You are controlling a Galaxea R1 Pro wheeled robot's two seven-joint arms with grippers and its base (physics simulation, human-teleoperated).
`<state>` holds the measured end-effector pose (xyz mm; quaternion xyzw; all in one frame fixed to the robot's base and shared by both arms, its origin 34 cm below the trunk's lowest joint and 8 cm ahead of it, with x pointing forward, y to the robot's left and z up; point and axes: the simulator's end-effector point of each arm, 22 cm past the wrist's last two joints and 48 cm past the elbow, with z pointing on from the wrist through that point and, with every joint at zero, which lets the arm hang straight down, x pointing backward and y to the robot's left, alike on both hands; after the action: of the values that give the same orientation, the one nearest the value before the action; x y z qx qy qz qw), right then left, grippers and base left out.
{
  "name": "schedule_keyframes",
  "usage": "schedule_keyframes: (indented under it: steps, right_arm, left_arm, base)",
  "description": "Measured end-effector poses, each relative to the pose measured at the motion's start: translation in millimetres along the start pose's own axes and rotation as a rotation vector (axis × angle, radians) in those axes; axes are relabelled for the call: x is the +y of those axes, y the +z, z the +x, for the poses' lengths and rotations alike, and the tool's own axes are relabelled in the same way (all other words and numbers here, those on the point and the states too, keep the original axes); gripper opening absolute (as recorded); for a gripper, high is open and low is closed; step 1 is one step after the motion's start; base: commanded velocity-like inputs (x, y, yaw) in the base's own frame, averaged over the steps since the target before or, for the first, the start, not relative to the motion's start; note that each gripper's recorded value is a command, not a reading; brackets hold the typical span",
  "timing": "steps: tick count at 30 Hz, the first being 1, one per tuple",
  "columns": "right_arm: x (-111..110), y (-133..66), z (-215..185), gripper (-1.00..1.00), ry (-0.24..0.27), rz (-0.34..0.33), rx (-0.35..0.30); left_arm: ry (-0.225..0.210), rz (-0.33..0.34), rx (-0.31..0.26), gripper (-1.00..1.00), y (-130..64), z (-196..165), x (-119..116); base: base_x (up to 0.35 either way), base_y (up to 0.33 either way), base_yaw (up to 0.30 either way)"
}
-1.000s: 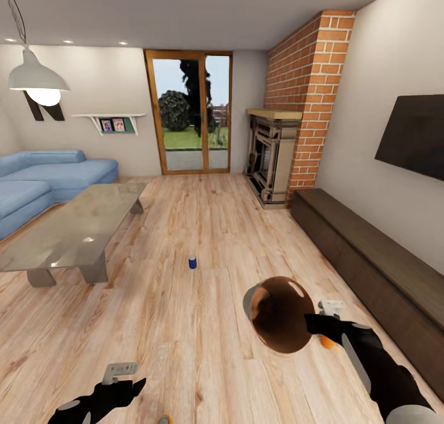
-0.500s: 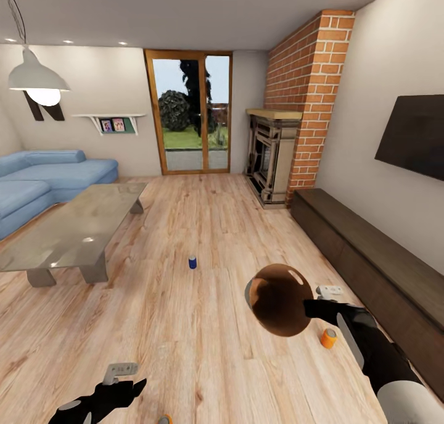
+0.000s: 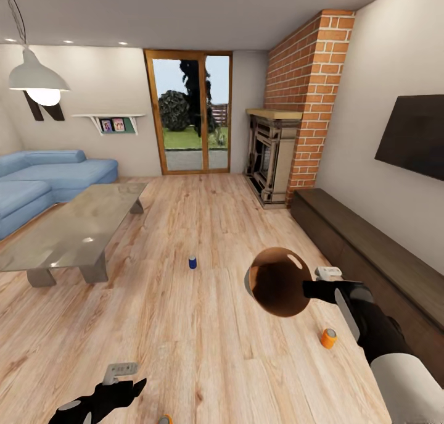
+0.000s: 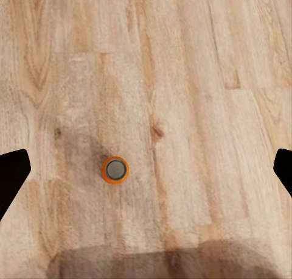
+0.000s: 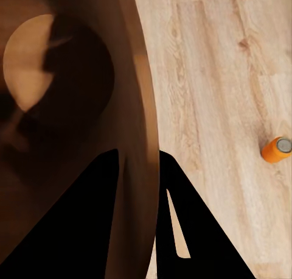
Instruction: Put the three can of soda from the living room inside the tash can in the kitchen.
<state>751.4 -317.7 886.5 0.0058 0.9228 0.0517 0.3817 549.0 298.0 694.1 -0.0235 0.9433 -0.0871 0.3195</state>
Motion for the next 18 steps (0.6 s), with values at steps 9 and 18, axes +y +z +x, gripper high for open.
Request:
schedule_keyframes:
  steps: [9,18]
  right_arm:
    - [11.0,1.6,1.7,-1.0,-0.043,-0.007,0.021]
    - [14.0,1.6,0.9,-1.0,-0.049,-0.011,0.02]
  left_arm:
    - [0.007,-0.001,-0.003,1.0,0.3,-0.1,-0.6]
    - [0.012,0.0,-0.005,1.0,0.6,-0.1,-1.6]
  base:
    - [0.0,0.0,0.0]
    - [0.0,0.0,0.0]
